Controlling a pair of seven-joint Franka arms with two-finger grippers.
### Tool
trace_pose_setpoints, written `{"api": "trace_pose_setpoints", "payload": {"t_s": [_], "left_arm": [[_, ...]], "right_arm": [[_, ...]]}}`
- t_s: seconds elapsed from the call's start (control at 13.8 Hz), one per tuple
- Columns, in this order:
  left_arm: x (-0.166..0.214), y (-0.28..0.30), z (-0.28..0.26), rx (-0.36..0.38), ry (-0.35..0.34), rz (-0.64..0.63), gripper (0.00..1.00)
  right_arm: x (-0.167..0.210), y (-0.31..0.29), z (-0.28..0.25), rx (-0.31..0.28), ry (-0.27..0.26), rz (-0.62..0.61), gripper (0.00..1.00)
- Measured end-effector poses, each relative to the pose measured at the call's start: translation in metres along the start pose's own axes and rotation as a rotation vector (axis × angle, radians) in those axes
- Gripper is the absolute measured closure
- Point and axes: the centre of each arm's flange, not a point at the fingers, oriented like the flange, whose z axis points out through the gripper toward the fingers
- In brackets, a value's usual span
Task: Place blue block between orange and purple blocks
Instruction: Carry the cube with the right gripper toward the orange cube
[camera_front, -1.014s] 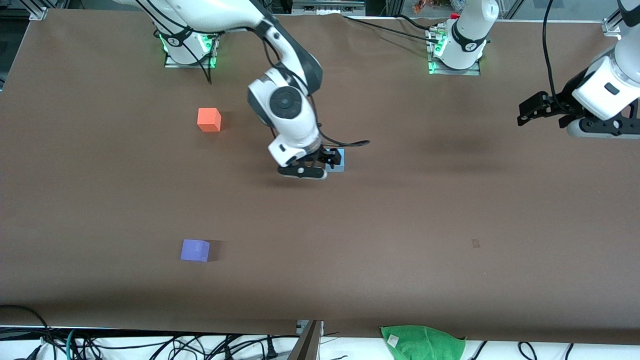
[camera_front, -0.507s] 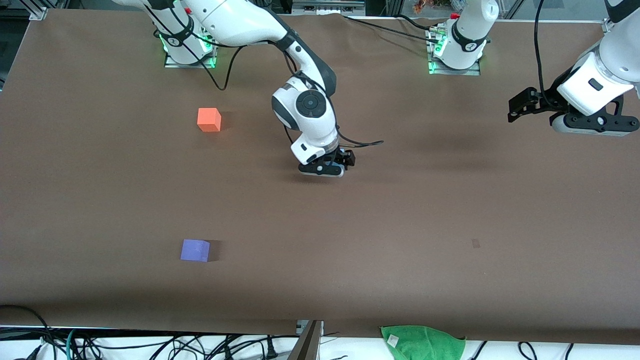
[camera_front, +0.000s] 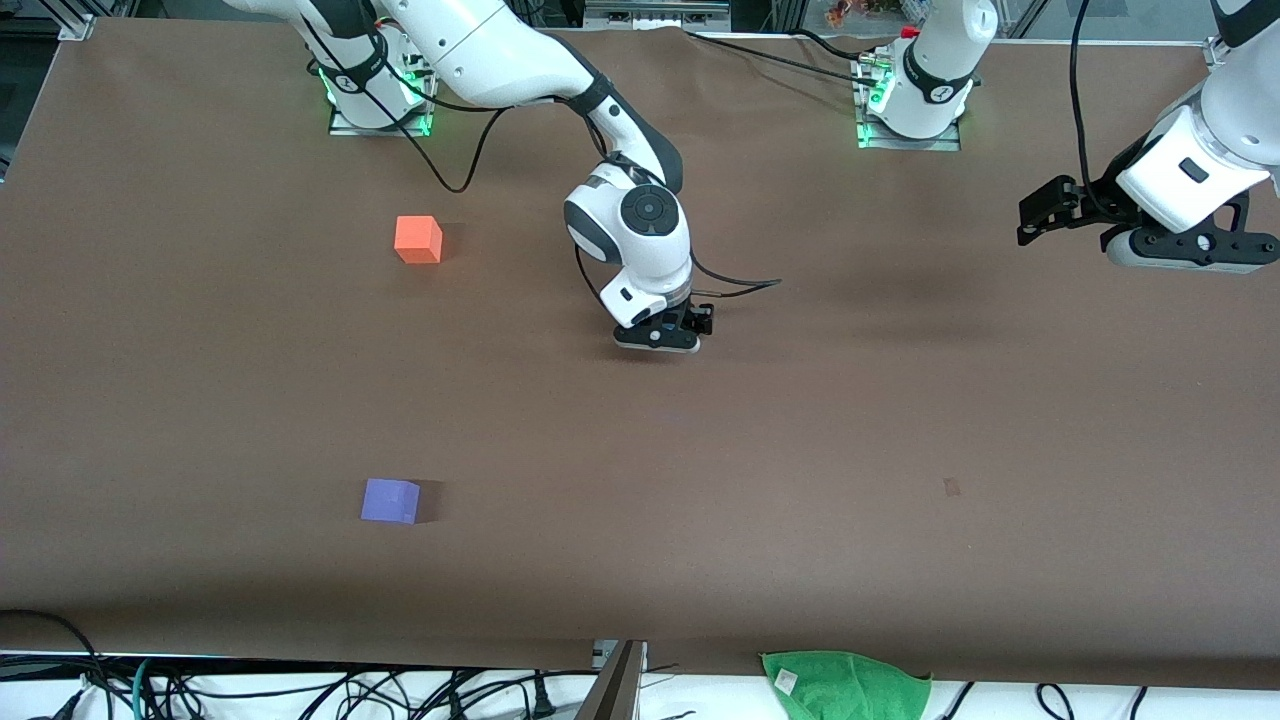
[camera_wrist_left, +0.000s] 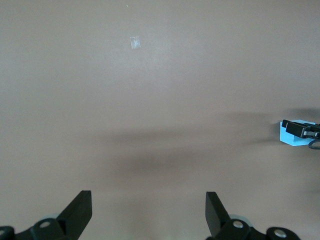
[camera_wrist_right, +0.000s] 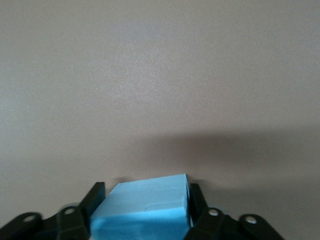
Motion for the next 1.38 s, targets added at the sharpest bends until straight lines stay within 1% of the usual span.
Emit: {"api": "trace_pose_setpoints", "payload": {"t_s": [0.07, 0.22, 0.29, 0.43, 0.51, 0.65, 0.8, 0.94, 1.01, 1.23, 1.3, 1.38], "left_arm": [[0.0, 0.0, 0.0, 0.0, 0.0, 0.0, 0.0], [0.0, 0.0, 0.0, 0.0, 0.0, 0.0, 0.0], [0.0, 0.0, 0.0, 0.0, 0.0, 0.0, 0.0], [0.0, 0.0, 0.0, 0.0, 0.0, 0.0, 0.0], [0.0, 0.0, 0.0, 0.0, 0.0, 0.0, 0.0], [0.0, 0.0, 0.0, 0.0, 0.0, 0.0, 0.0], [0.0, 0.0, 0.0, 0.0, 0.0, 0.0, 0.0], [0.0, 0.0, 0.0, 0.0, 0.0, 0.0, 0.0], [0.0, 0.0, 0.0, 0.0, 0.0, 0.0, 0.0], [0.0, 0.0, 0.0, 0.0, -0.001, 0.0, 0.0], [0.0, 0.0, 0.0, 0.0, -0.001, 0.0, 0.0], [0.0, 0.0, 0.0, 0.0, -0.001, 0.0, 0.0]], "right_arm": [[0.002, -0.001, -0.002, 0.003, 0.004, 0.001, 0.37], [0.007, 0.0, -0.004, 0.002, 0.011, 0.002, 0.37], [0.012, 0.003, -0.005, -0.003, 0.013, -0.002, 0.4], [0.027, 0.012, -0.011, -0.019, 0.015, -0.024, 0.41], [0.042, 0.02, -0.019, -0.031, 0.014, -0.036, 0.41], [0.088, 0.051, -0.052, -0.058, 0.004, -0.066, 0.41], [0.137, 0.094, -0.091, -0.055, -0.044, -0.085, 0.41], [0.166, 0.135, -0.114, -0.049, -0.088, -0.119, 0.41], [0.175, 0.154, -0.117, -0.054, -0.101, -0.126, 0.41], [0.19, 0.222, -0.105, -0.085, -0.156, -0.145, 0.41], [0.194, 0.246, -0.102, -0.095, -0.169, -0.142, 0.41], [0.197, 0.269, -0.102, -0.103, -0.17, -0.132, 0.41]]}}
